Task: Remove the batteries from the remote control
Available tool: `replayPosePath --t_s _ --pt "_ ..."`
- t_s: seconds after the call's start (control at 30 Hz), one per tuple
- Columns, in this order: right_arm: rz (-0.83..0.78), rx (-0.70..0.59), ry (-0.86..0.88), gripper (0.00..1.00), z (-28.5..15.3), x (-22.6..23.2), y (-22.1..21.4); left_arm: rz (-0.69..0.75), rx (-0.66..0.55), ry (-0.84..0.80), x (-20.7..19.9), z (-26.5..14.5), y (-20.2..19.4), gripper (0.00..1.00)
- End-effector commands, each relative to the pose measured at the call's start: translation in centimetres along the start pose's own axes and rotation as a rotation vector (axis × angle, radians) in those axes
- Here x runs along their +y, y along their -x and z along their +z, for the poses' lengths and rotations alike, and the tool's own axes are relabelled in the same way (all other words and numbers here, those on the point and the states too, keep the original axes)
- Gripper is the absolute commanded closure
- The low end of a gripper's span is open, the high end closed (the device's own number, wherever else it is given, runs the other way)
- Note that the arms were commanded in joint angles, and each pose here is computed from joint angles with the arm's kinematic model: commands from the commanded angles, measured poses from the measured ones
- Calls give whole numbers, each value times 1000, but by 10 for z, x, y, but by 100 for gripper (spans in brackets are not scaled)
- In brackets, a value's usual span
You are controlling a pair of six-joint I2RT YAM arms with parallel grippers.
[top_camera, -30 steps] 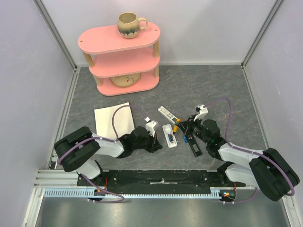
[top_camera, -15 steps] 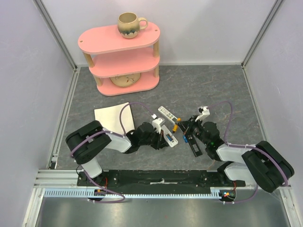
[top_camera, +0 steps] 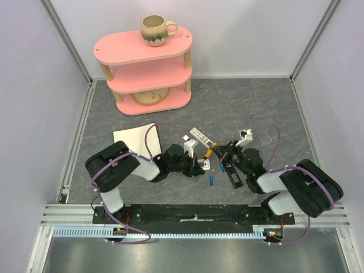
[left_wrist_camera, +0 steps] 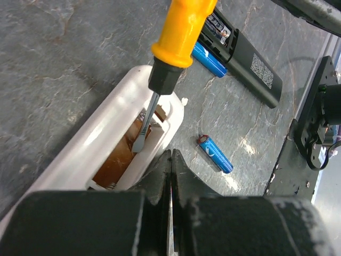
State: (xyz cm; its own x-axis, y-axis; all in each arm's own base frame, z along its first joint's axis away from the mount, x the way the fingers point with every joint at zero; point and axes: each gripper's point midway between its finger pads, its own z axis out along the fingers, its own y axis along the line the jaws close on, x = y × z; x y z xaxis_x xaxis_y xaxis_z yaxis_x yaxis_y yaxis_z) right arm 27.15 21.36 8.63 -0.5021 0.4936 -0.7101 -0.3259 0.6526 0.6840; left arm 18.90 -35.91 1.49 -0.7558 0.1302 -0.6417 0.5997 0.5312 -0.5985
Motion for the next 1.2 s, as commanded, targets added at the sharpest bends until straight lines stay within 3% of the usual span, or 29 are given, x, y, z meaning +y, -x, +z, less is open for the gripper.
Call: replayPosePath --t_s 0.0,0.23,0.33,0.43,0.47,0.57,0.77,0.97,1.17 --pt "30 41 63 100 -4 13 -10 -53 69 142 44 -15 -31 98" --pt "-47 20 51 100 -1 20 7 -6 41 119 31 -26 -16 98" --pt "-101 -10 55 100 0 30 25 27 15 96 21 -33 -4 92" --pt "-137 -65 81 100 -1 51 52 68 -11 71 8 -44 8 73" --pt "-157 -73 84 100 -2 54 55 76 -3 73 7 -47 8 56" --pt "-201 -104 82 100 -9 63 72 97 -42 66 -2 -61 18 33" --pt "-263 -177 24 100 -28 61 94 81 -132 133 -4 -92 31 10" --pt "-329 -196 -53 100 -37 49 105 65 -176 178 -4 -107 47 1" --pt "-384 -210 -140 100 -45 37 118 55 -158 195 6 -95 79 1"
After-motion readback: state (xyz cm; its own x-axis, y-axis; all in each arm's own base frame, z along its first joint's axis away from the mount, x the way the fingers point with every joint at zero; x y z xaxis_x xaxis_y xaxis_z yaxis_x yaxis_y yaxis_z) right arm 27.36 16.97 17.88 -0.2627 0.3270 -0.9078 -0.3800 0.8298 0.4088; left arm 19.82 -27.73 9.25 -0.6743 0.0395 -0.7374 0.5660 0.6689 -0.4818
